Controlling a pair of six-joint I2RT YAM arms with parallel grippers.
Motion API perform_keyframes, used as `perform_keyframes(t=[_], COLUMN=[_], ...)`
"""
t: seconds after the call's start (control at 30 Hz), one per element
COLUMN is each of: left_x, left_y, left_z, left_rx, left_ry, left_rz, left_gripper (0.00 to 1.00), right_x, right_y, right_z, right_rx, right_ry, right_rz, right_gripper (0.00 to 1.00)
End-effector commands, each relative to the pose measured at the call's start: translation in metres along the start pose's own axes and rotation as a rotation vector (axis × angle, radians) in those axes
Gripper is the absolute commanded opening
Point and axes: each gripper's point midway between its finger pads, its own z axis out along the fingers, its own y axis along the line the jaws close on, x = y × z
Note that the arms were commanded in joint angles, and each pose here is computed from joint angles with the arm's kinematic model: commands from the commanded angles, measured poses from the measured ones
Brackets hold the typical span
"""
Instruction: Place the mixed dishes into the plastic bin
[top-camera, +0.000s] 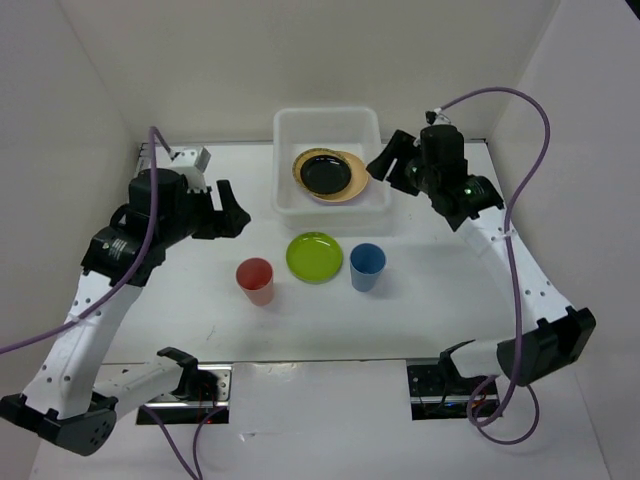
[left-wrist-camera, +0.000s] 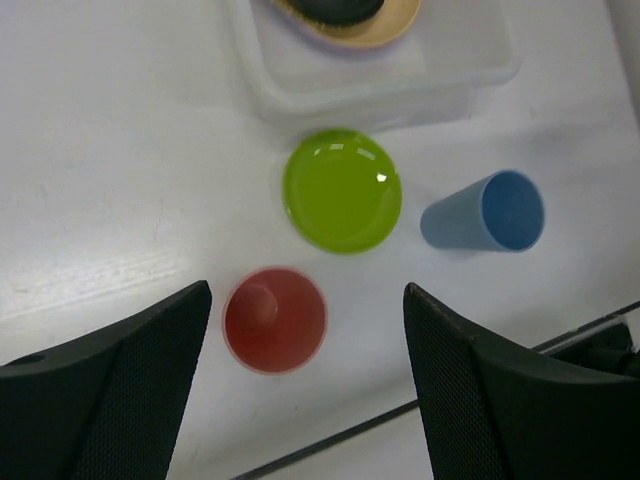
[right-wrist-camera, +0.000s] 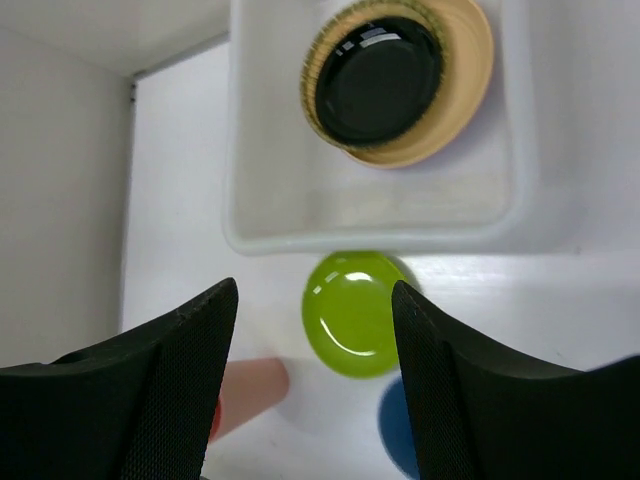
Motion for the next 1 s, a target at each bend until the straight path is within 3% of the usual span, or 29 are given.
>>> perform_keyframes(t=[0.0,0.07,0.1,0.2,0.37,0.63,0.97], left_x=[0.036,0.056,0.068,0.099,0.122,0.145,0.169], left_y=[0.008,0.016,0.02,0.032,0.054,0.063,0.078], left_z=[0.016,0.024,0.029,0.041,0.05,0.069,0.082], left_rx=[-0.003,-0.026,-0.043,-0.081,-0.184,-0.231,-0.315], left_ry=[0.104,0.166,0.209,0.306,0.378,0.498,0.615], left_rz=[-0.021,-0.038,-0.051,-0.071,-0.083,-0.102,-0.12], left_gripper=[0.84,0.81,0.72,0.62,0.62,0.57,0.57], right_x=[0.041,0.058,0.062,0.071,0.078,0.08,0.074], right_y=[-0.041,-0.058,-0.063,-0.07,-0.074,-0.082,-0.074], right_z=[-0.013,-0.021,-0.025,-0.035,-0.035,-0.032,-0.026], right_rx=[0.132,0.18,0.193,0.195,0.198,0.236,0.2], right_ry=[0.095,0.135,0.137,0.141,0.164,0.19,0.199], right_rz=[-0.034,-0.037,-0.039,-0.039,-0.049,-0.096,-0.116], right_gripper=[0.69,0.69,0.69,0.69,0.69,0.69,0.69])
